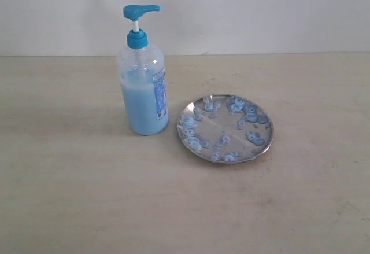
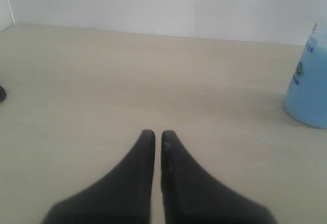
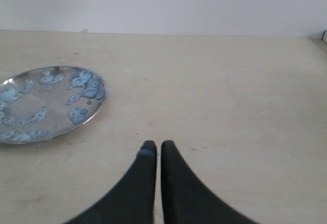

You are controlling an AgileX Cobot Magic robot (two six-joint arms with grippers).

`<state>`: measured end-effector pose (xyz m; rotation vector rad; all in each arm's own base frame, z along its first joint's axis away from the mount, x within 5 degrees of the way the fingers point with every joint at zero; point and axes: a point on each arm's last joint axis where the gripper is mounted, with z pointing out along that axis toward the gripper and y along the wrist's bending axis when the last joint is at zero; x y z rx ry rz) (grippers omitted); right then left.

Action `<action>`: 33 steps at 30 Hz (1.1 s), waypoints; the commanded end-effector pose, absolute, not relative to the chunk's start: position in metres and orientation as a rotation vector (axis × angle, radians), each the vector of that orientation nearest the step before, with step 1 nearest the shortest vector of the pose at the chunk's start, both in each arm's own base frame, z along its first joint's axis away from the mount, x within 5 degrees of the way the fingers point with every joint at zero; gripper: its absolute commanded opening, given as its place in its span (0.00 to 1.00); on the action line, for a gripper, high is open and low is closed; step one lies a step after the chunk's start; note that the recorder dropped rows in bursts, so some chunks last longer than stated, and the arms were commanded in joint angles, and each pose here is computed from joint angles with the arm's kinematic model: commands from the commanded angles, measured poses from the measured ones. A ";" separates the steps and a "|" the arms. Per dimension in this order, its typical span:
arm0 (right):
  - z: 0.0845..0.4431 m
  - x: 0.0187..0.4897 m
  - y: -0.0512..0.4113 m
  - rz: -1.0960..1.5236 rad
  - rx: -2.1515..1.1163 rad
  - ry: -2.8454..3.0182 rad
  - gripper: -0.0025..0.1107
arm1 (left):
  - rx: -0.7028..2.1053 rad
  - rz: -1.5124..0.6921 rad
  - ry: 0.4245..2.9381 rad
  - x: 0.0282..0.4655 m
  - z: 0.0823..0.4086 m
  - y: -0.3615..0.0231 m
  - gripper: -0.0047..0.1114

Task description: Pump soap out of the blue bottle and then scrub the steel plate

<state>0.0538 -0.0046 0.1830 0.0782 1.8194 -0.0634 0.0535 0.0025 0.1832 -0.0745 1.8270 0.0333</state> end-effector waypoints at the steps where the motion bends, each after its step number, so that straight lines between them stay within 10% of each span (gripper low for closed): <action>1: 0.183 0.054 -0.005 -0.063 0.089 1.812 0.02 | -0.072 0.012 1.835 0.053 0.181 0.001 0.08; 33: 0.184 0.054 -0.001 -0.005 0.022 1.809 0.02 | -0.070 0.018 1.825 0.054 0.182 0.001 0.08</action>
